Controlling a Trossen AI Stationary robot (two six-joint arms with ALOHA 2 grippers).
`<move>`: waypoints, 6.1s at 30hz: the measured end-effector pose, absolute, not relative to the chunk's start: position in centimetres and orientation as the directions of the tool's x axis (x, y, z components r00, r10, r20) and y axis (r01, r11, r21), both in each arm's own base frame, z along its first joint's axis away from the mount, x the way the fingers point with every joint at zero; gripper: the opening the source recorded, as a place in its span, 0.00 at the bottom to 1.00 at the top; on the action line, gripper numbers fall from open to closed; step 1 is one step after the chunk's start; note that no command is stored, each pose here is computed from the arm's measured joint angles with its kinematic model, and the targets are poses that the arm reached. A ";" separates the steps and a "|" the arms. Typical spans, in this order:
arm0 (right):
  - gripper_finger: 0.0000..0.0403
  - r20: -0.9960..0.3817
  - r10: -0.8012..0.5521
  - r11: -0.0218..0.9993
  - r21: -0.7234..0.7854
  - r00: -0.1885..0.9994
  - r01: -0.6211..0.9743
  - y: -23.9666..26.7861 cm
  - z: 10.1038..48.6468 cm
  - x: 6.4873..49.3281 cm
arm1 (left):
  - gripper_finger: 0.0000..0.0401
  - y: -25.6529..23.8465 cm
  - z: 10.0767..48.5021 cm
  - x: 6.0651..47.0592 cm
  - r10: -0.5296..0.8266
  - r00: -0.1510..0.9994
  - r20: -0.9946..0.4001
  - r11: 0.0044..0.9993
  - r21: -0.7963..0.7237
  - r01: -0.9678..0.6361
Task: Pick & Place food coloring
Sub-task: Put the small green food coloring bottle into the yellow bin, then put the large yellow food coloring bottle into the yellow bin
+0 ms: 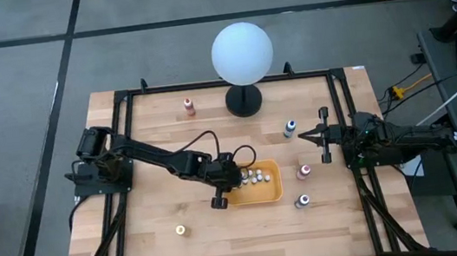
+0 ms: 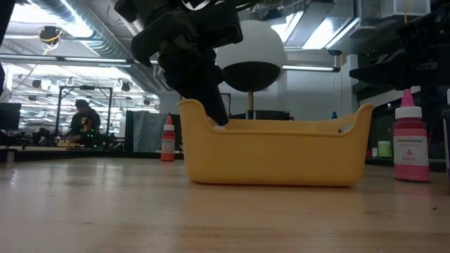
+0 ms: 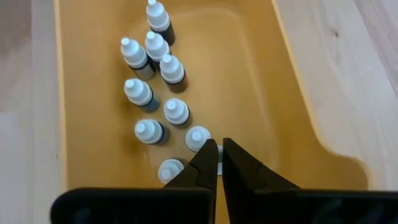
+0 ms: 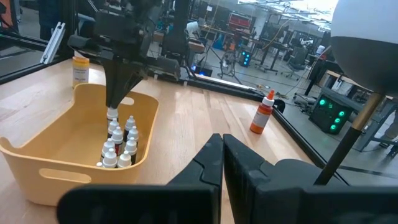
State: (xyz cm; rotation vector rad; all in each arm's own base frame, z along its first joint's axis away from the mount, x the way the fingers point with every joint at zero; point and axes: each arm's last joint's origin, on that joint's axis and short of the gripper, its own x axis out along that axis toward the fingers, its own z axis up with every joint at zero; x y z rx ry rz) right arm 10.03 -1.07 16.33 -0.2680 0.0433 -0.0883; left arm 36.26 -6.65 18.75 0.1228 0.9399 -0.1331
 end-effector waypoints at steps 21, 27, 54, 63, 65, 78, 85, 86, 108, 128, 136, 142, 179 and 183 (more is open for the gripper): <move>0.04 -0.031 -0.093 0.960 -0.266 0.995 0.081 -1.1 16.3 10.0 | 0.01 -6.4 17.7 35.7 -0.049 0.564 -0.825 0.988 0.043 0.150; 0.04 -0.031 -0.093 0.960 -0.266 0.995 0.081 -1.1 16.3 10.0 | 0.04 -6.4 17.7 35.7 -0.050 0.566 -0.823 0.988 0.042 0.149; 0.04 -0.032 -0.093 0.960 -0.266 0.995 0.081 -1.1 16.3 10.0 | 0.14 -6.3 25.6 33.7 0.073 0.527 -0.846 0.986 0.139 0.087; 0.04 -0.031 -0.093 0.960 -0.266 0.995 0.081 -1.1 16.3 10.0 | 0.13 -8.9 31.0 27.1 0.089 0.410 -0.908 0.993 0.051 -0.103; 0.04 -0.031 -0.092 0.960 -0.266 0.995 0.081 -1.1 16.3 10.0 | 0.13 -10.1 31.3 25.6 0.074 0.375 -0.924 0.992 0.027 -0.127; 0.04 -0.031 -0.093 0.960 -0.266 0.995 0.081 -1.1 16.3 10.0 | 0.17 -17.1 31.9 20.5 -0.053 0.381 -0.923 0.969 -0.140 -0.205; 0.04 -0.031 -0.093 0.960 -0.266 0.995 0.081 -1.1 16.3 10.0 | 0.32 -18.4 31.8 19.4 -0.065 0.374 -0.925 0.944 -0.179 -0.278; 0.04 -0.031 -0.093 0.960 -0.266 0.995 0.081 -1.1 16.3 10.0 | 0.35 -18.5 31.6 19.4 -0.056 0.368 -0.928 0.943 -0.170 -0.285; 0.04 -0.031 -0.093 0.960 -0.266 0.995 0.081 -1.1 16.3 10.0 | 0.71 -20.8 26.1 22.6 0.067 0.217 -0.974 0.972 0.015 -0.235; 0.04 -0.031 -0.092 0.961 -0.266 0.995 0.081 -1.1 16.3 10.0 | 0.69 -22.3 22.5 24.2 0.079 0.140 -0.987 0.987 0.058 -0.152; 0.04 -0.031 -0.092 0.961 -0.266 0.995 0.081 -1.1 16.3 10.0 | 0.51 -22.3 22.5 24.2 0.080 0.140 -0.987 0.987 0.059 -0.146; 0.04 -0.031 -0.092 0.961 -0.266 0.995 0.081 -1.1 16.3 10.0 | 0.34 -22.3 22.5 24.2 0.079 0.138 -0.987 0.988 0.059 -0.145; 0.04 -0.031 -0.093 0.960 -0.266 0.995 0.081 -1.1 16.3 10.0 | 0.28 -18.6 30.5 27.3 -0.019 0.311 -0.950 1.000 -0.012 0.024; 0.04 -0.031 -0.093 0.960 -0.266 0.995 0.081 -1.1 16.3 10.0 | 0.28 -16.0 31.9 29.4 -0.043 0.352 -0.935 0.996 -0.015 0.083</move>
